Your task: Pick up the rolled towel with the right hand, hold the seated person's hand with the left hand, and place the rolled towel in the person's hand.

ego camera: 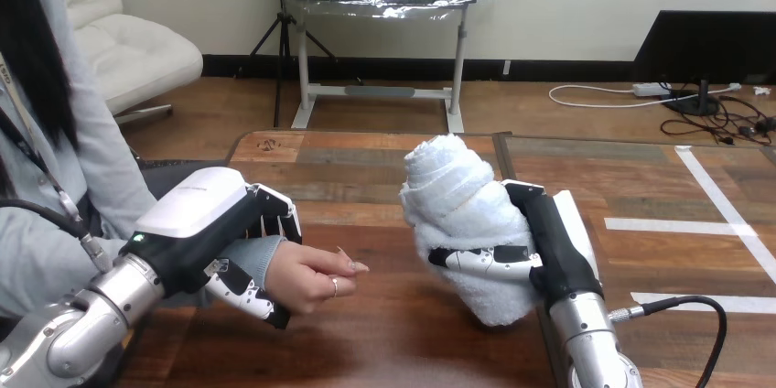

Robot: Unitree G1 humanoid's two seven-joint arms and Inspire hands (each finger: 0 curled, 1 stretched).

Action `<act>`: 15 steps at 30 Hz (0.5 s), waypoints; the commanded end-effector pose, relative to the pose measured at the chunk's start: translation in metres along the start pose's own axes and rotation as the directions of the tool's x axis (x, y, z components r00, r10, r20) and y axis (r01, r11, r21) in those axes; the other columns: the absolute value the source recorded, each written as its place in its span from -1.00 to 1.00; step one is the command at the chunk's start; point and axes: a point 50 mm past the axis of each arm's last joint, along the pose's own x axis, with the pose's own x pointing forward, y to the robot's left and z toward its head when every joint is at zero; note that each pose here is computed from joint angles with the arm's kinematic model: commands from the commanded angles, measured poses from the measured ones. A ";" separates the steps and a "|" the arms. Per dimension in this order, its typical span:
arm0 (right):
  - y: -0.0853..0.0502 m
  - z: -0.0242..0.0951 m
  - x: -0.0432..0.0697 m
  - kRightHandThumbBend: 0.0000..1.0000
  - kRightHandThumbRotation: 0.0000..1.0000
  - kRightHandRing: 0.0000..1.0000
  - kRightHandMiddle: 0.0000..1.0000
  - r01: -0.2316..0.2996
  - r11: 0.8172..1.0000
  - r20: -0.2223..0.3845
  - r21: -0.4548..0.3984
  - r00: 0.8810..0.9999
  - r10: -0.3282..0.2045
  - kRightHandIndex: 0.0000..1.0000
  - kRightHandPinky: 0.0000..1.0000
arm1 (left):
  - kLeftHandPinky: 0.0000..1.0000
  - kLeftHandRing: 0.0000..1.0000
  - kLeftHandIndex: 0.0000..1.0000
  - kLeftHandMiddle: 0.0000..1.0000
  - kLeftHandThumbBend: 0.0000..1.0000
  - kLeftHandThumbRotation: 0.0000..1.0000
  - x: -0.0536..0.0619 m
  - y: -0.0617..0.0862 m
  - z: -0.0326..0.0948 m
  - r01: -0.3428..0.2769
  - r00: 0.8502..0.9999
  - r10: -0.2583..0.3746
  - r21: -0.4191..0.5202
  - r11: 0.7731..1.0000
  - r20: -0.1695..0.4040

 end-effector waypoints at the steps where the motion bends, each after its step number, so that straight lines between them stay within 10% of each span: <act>1: -0.006 0.037 0.027 0.74 -0.90 -0.42 -0.23 0.024 0.999 0.166 0.022 0.986 -0.027 -0.14 -0.49 | -0.44 -0.34 -0.20 -0.24 1.00 -1.00 0.017 0.040 0.016 -0.180 0.978 0.178 0.012 0.984 0.111; 15: -0.005 0.037 0.027 0.74 -0.89 -0.42 -0.24 0.019 1.000 0.168 0.024 0.985 -0.023 -0.14 -0.50 | -0.44 -0.34 -0.20 -0.24 1.00 -1.00 0.017 0.040 0.016 -0.183 0.977 0.181 0.006 0.983 0.109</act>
